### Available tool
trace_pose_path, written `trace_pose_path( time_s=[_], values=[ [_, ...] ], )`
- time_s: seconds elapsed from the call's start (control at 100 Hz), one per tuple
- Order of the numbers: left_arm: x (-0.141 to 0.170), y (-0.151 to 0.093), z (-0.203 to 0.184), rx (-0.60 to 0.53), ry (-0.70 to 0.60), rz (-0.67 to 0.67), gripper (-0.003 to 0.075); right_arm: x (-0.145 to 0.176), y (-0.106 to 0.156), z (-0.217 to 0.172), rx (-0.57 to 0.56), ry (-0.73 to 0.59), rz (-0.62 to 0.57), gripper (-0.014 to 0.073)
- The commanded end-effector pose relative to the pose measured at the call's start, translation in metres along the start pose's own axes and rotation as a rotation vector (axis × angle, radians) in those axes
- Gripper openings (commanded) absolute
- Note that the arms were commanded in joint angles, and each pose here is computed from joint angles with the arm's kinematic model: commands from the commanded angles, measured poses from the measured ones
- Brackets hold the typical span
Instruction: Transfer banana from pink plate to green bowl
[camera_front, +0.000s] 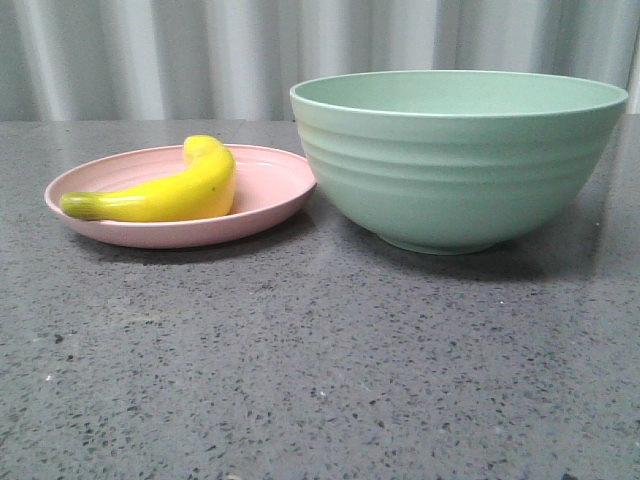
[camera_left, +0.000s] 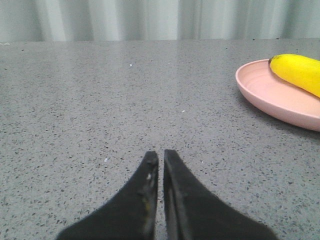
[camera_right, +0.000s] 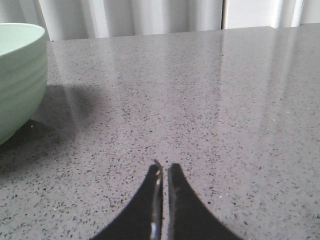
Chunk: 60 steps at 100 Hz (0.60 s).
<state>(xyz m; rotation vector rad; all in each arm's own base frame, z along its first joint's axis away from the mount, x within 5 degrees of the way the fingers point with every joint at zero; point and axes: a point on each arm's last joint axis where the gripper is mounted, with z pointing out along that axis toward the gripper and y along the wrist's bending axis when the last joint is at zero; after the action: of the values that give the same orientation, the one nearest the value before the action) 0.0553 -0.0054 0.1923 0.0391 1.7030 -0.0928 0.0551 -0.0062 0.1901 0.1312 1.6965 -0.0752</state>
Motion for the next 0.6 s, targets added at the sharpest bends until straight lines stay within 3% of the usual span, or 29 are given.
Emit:
trace_pose_path(
  time_s=[0.0,0.59],
  values=[
    [-0.0057,0.0005,-0.0019,-0.005,-0.101,-0.005,-0.0020,-0.0012,-0.0010,0.0001,0.010,-0.079,0.005,-0.0069],
    [-0.0083,0.0006,-0.0022,-0.006,-0.130,-0.007,-0.0020,-0.0022,-0.0010,0.0000,0.010,-0.090,0.013,-0.0069]
  ],
)
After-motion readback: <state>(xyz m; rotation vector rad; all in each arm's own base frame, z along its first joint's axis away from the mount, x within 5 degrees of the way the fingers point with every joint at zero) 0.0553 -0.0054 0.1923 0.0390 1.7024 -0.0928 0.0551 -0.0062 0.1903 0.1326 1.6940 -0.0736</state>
